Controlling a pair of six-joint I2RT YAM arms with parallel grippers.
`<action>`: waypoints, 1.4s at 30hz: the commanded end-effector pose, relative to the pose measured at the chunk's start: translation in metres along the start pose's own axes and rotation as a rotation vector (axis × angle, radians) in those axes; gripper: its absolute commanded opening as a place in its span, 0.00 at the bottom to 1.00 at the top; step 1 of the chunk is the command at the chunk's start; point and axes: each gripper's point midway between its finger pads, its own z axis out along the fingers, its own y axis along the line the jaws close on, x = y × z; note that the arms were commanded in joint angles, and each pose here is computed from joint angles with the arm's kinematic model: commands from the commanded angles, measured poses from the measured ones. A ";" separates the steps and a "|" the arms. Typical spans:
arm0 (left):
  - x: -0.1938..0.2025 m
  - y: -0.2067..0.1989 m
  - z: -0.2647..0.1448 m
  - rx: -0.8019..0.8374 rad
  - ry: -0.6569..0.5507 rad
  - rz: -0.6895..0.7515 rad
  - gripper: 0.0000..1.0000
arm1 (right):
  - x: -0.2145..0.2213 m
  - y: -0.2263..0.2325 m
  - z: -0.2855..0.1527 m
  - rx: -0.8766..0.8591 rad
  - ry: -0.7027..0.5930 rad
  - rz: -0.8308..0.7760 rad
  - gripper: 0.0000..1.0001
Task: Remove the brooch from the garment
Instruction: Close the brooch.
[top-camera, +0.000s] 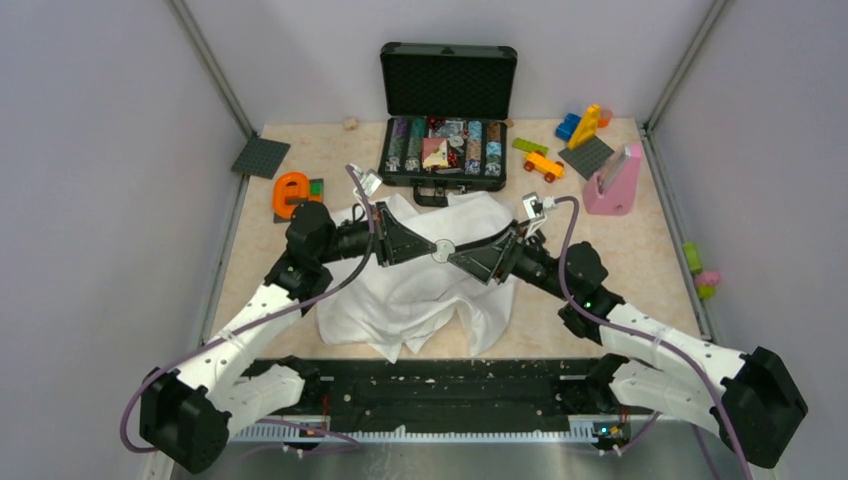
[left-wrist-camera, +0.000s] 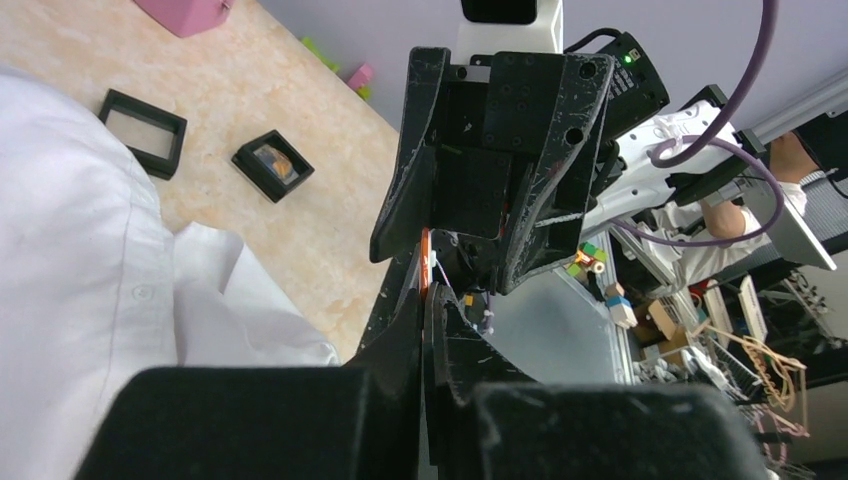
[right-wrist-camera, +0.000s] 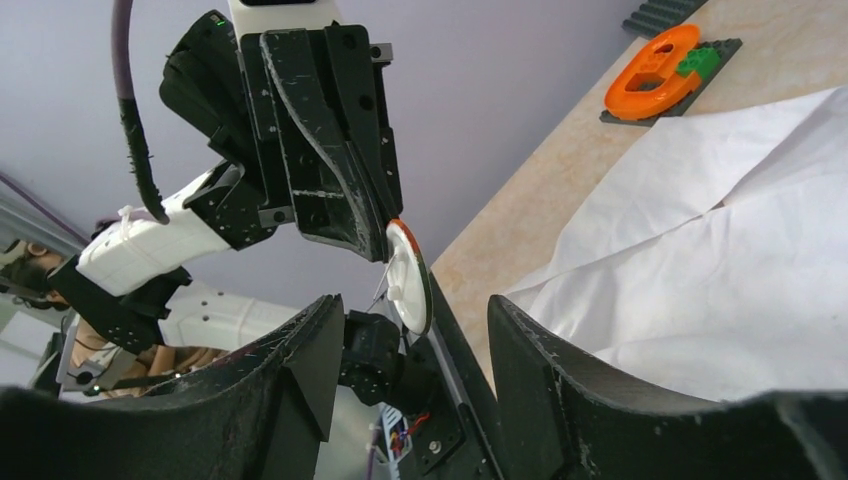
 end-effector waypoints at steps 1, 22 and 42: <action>-0.003 -0.010 0.001 0.072 0.002 0.014 0.00 | -0.026 0.027 0.007 -0.088 -0.056 -0.021 0.56; 0.001 -0.012 0.001 0.097 0.022 0.016 0.00 | -0.023 0.025 0.013 -0.099 -0.051 -0.001 0.45; 0.003 -0.013 0.000 0.088 0.037 0.020 0.00 | -0.015 0.010 0.018 -0.053 -0.021 -0.017 0.33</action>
